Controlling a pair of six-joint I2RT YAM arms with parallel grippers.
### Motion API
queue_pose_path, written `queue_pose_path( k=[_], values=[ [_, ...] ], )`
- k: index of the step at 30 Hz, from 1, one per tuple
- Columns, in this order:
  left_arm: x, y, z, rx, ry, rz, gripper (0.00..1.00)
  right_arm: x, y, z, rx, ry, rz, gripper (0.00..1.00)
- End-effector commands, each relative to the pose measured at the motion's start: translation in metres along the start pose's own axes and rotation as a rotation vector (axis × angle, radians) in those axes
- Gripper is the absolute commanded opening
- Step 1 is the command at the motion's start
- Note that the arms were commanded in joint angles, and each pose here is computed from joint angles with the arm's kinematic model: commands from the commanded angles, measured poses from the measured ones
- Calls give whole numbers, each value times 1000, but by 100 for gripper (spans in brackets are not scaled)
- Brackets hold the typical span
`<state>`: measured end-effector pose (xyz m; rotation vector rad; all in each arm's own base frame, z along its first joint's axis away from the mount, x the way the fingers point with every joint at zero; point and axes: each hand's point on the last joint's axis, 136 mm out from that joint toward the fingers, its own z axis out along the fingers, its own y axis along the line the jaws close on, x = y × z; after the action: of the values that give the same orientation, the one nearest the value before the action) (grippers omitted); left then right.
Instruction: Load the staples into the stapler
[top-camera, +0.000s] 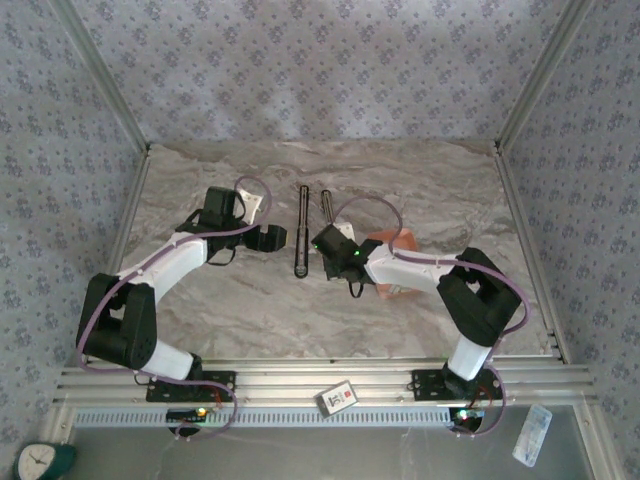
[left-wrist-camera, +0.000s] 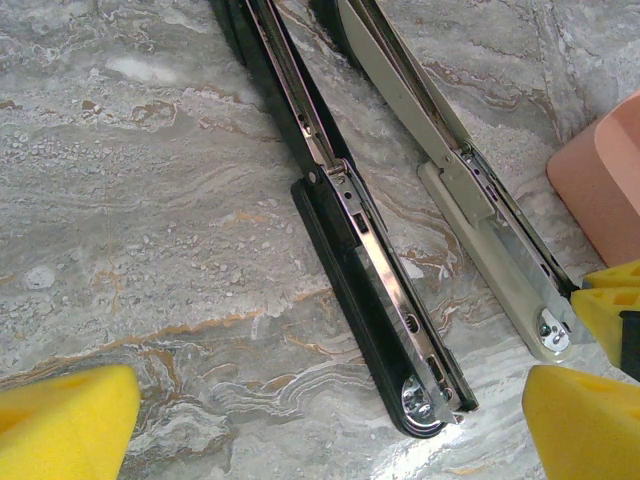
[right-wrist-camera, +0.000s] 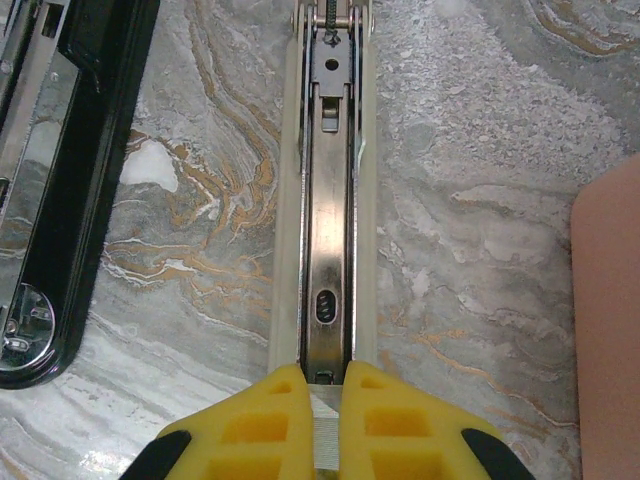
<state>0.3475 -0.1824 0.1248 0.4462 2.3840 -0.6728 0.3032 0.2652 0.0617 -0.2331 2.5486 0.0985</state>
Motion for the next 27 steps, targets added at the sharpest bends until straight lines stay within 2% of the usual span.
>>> queue_pose_path(
  k=[1,5,9,12,21,24,27],
  values=[
    [-15,-9,-11,6,-37,25,98,5,-3,-6,9,5,-9,10],
    [-15,-8,-10,6,-36,23,98,7,-3,-5,-1,18,-6,11],
    [-15,-8,-10,6,-35,22,98,8,-1,-6,-7,23,-3,21],
    [-15,-9,-11,7,-36,24,98,4,-1,-9,-12,11,-1,23],
    [-16,-10,-11,15,-41,24,98,-21,-5,-43,-44,-39,22,27],
    [-17,-15,-12,41,-46,27,98,-20,-22,-53,-40,10,56,27],
    [-19,-21,-13,73,-52,32,98,-8,-49,-58,-6,113,88,29]
  ],
)
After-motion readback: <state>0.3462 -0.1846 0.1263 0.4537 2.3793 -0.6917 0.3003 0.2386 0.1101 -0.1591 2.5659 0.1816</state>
